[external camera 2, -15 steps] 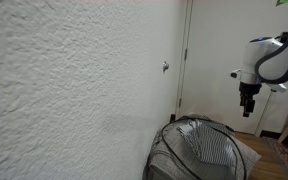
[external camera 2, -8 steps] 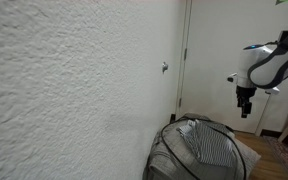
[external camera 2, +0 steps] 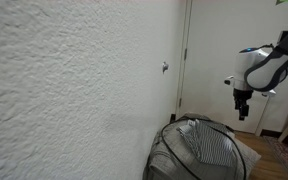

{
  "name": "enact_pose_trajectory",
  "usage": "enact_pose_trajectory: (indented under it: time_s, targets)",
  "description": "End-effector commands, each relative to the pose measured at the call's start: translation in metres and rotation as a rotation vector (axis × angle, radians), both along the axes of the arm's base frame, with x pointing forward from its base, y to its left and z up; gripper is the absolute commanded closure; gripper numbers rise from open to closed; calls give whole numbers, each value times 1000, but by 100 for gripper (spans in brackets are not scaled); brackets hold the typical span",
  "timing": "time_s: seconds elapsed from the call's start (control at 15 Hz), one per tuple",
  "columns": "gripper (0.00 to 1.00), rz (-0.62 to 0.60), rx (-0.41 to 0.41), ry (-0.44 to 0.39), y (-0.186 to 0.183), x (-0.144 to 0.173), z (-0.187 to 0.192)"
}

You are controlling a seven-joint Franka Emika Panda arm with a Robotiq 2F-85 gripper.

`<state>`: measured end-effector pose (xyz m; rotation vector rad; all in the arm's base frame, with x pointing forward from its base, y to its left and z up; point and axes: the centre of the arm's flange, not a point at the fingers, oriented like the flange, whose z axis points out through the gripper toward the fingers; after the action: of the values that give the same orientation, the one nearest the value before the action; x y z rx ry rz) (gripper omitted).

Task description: Untangle the wire

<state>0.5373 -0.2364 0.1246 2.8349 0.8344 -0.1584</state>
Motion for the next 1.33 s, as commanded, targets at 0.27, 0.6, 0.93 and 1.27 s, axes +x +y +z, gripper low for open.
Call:
enact_pose_trajectory:
  time_s: [0.27,0.6,0.93,1.27]
  targets:
    - [0,15,59,77,-4,20,-52]
    - [0,9,38,69,-19,32,-62]
    - [0,3,30,84,-35,42,-77]
    - [0,23,22,97,-37,46,-89]
